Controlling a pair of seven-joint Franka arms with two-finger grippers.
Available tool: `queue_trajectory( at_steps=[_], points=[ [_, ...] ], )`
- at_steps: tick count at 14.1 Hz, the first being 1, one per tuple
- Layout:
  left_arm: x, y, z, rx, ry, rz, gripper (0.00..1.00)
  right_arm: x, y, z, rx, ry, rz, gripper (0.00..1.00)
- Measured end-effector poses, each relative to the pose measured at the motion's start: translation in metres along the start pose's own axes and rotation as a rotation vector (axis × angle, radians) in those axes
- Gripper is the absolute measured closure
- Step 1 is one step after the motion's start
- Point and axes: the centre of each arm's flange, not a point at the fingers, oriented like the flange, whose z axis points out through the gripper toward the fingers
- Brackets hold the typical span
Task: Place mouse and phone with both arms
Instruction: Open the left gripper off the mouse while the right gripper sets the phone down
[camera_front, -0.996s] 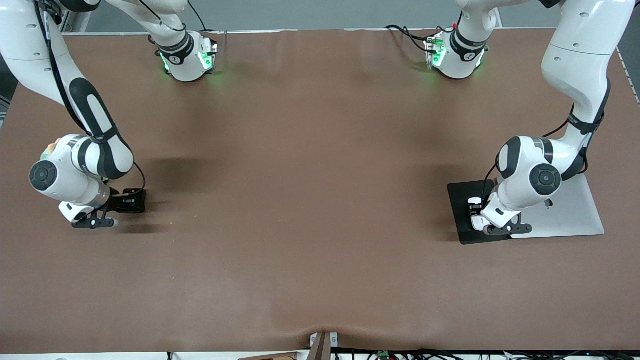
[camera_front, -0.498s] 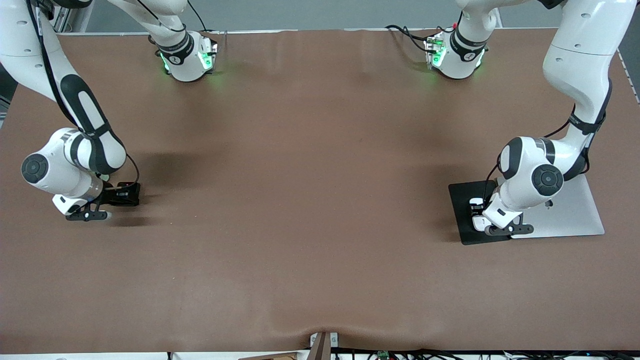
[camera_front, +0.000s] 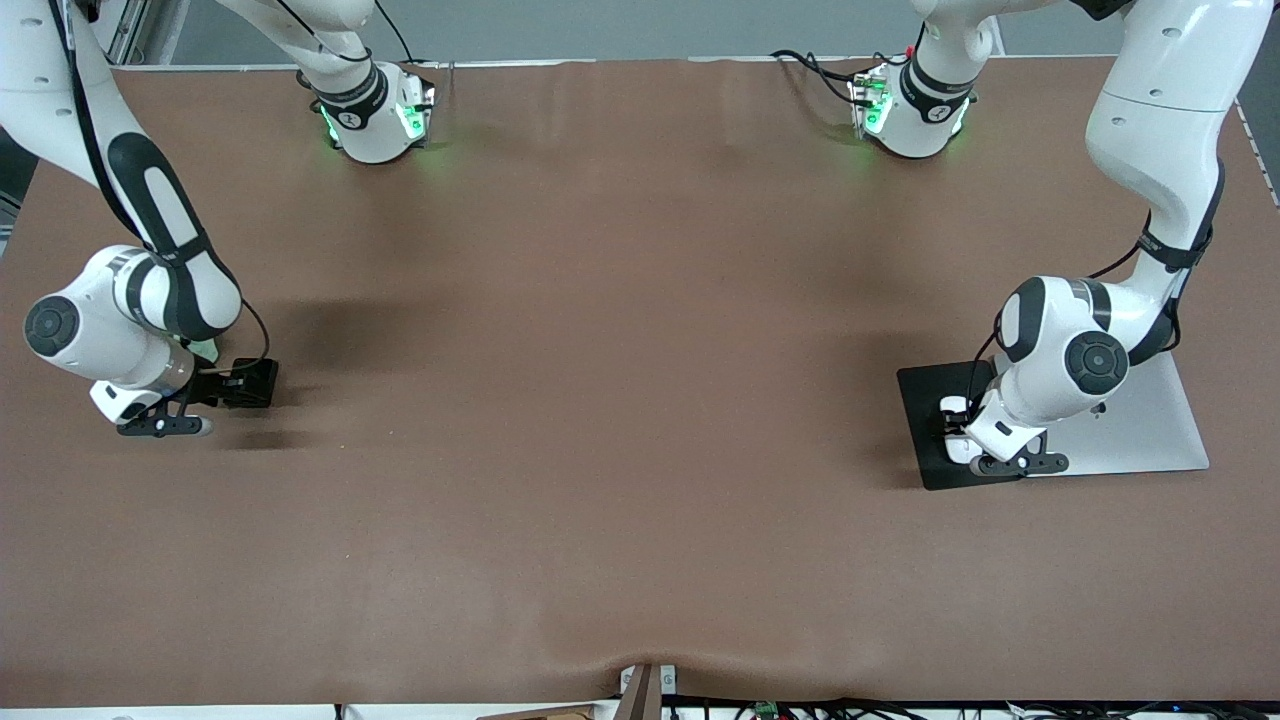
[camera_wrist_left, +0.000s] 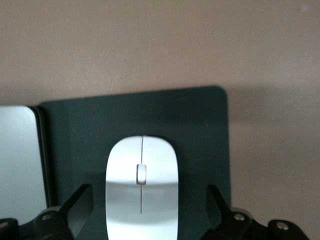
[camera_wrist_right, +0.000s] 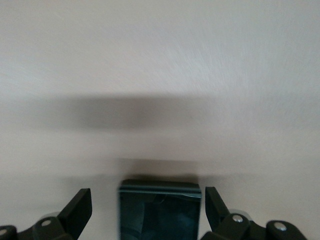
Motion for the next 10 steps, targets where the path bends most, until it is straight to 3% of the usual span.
queue_trajectory(
  at_steps=[3, 7, 10],
  points=[
    [0.01, 0.005, -0.037, 0.011, 0.01, 0.008, 0.0, 0.019, -0.038, -0.059, -0.001, 0.02, -0.01, 0.0],
    [0.035, 0.023, -0.124, 0.04, -0.06, 0.026, 0.0, 0.029, -0.099, -0.124, 0.01, -0.045, 0.058, 0.0],
    [0.053, 0.027, -0.188, 0.05, -0.066, 0.02, 0.0, 0.027, -0.138, -0.188, 0.007, -0.081, 0.09, 0.0]
  ],
)
